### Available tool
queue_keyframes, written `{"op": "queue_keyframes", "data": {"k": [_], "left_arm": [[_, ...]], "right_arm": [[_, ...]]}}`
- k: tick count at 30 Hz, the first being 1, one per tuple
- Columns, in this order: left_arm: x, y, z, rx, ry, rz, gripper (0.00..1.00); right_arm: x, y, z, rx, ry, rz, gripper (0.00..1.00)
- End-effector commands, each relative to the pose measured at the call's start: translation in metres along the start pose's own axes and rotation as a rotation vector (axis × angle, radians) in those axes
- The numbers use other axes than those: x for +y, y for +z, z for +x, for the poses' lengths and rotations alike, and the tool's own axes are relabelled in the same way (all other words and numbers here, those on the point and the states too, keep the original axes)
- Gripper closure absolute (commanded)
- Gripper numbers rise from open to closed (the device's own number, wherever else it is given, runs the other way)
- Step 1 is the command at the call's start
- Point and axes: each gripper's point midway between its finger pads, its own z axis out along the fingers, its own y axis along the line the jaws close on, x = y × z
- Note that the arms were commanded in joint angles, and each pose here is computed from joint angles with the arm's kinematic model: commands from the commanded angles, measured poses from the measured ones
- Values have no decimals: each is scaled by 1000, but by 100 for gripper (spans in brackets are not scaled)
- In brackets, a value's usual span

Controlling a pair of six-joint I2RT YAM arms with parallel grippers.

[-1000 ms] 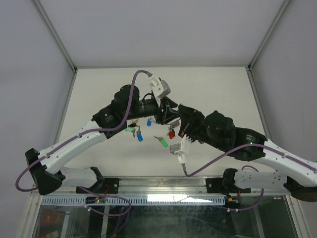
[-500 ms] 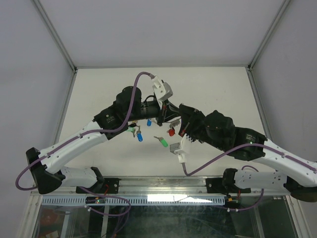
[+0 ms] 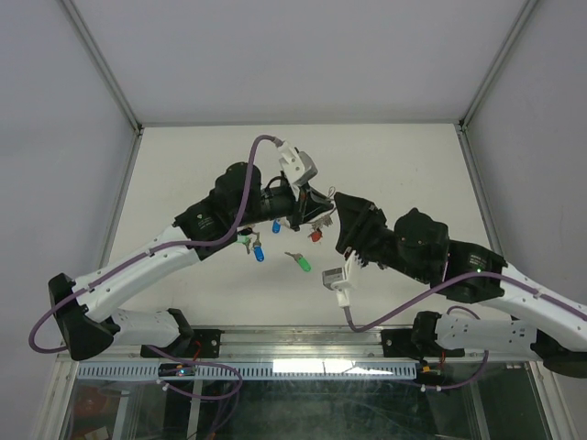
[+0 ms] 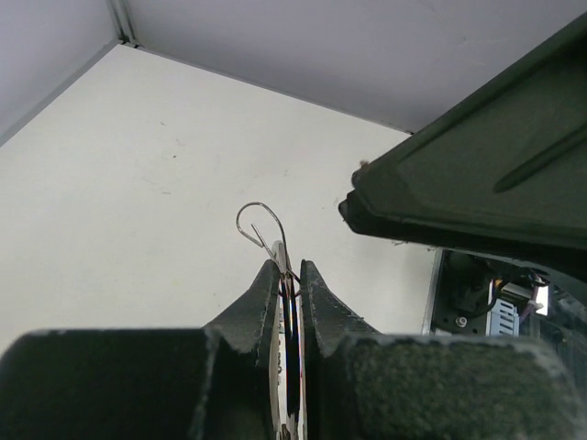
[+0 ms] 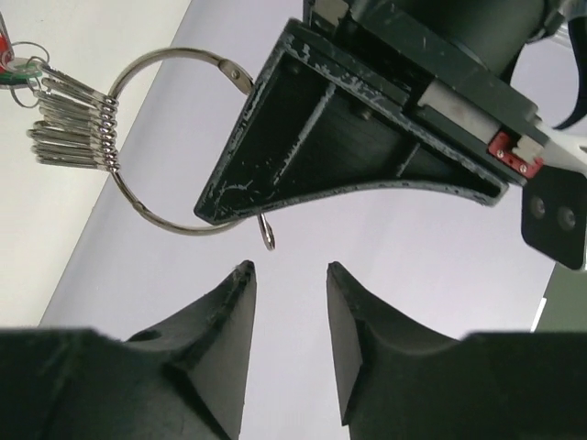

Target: Put the keys on the keyring

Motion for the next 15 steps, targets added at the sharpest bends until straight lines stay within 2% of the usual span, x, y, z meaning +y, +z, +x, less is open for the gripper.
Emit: {"op": "queue_keyframes", "data": {"k": [1,5,9,12,15], "left_arm": [[0,-16,-41,-150,39,-22,100],[0,-24,-42,-183,41,-31,100],[1,-36,-41,-235,48,-58,100],[4,-44,-39,-261,59,-87,100],[7,-51,-35,-266,82,-111,100]], "right_arm": [[-12,-11,11,48,81,90,58],[-12,-18,19,87,167,146,54],[-24,-35,24,63,448,336,53],[-30,-47,22,-28,829,446,53],[-46,-62,31,-65,1333,509,48]]}}
